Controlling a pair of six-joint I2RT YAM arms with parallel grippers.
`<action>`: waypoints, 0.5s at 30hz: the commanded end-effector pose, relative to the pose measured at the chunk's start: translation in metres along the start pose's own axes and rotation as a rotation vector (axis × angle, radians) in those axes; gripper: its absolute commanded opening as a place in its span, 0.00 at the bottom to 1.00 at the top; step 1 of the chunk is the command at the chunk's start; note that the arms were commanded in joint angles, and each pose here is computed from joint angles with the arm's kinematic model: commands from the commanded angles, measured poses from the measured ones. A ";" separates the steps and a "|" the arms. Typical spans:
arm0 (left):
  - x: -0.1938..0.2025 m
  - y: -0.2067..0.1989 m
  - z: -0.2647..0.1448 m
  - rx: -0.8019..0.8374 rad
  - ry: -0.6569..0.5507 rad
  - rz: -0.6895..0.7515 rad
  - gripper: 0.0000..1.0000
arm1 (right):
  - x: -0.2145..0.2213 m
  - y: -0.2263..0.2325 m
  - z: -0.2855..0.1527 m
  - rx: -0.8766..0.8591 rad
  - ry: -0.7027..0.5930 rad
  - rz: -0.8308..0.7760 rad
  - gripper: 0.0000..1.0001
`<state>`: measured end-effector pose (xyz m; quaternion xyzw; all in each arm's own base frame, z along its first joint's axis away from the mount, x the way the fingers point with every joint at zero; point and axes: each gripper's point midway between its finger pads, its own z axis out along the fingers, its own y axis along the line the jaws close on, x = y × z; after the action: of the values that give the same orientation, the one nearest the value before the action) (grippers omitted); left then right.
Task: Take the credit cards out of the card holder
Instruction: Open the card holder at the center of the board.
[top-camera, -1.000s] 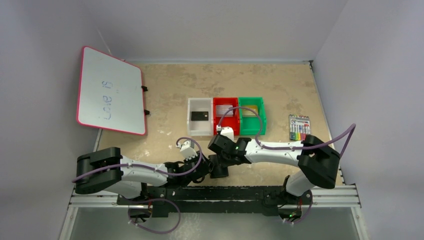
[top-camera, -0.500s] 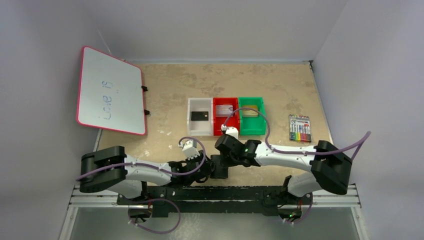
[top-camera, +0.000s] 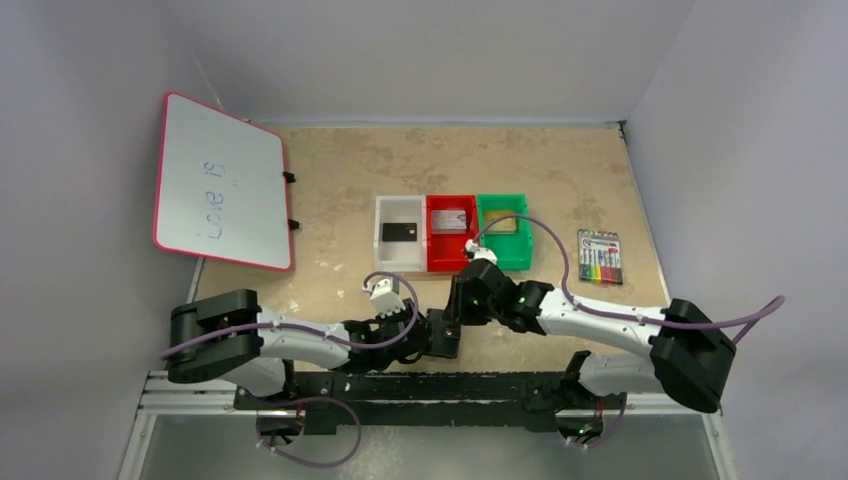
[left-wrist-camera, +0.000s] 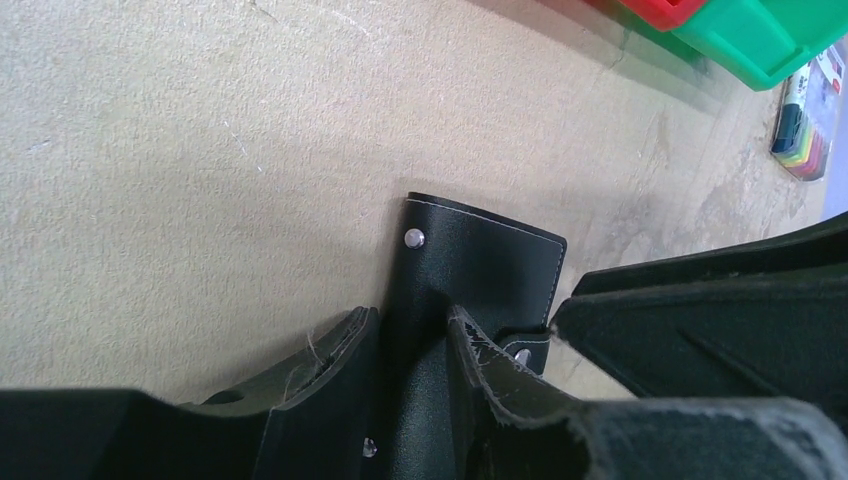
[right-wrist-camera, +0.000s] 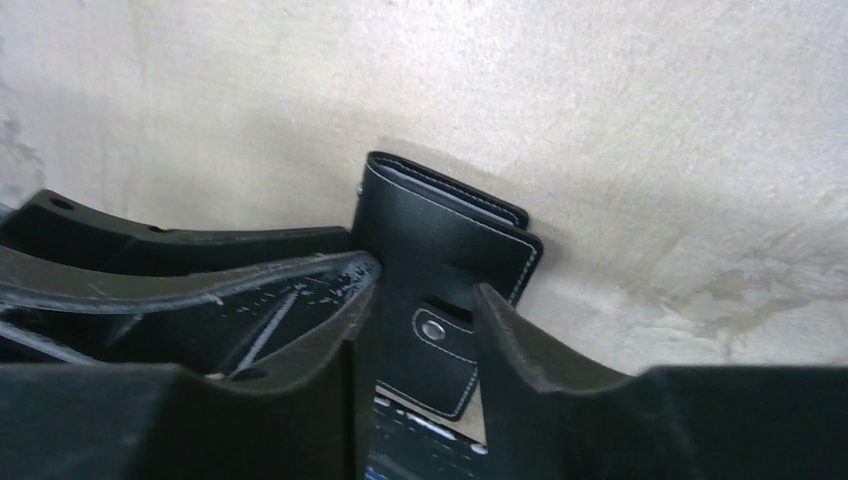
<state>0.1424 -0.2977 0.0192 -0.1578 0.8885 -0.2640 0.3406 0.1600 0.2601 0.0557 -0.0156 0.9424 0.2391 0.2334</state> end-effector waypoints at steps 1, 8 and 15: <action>0.015 0.070 -0.005 -0.203 0.078 0.180 0.34 | 0.002 -0.001 -0.009 0.039 -0.006 -0.002 0.46; 0.014 0.067 -0.007 -0.191 0.080 0.175 0.34 | 0.021 -0.009 -0.003 0.098 0.047 0.008 0.58; 0.015 0.066 -0.006 -0.182 0.083 0.176 0.34 | 0.021 -0.005 0.012 0.158 0.069 -0.031 0.58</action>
<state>0.1418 -0.2961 0.0202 -0.1551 0.8901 -0.2608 0.3401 0.1354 0.2528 0.0250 -0.0257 0.9679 0.1672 0.1856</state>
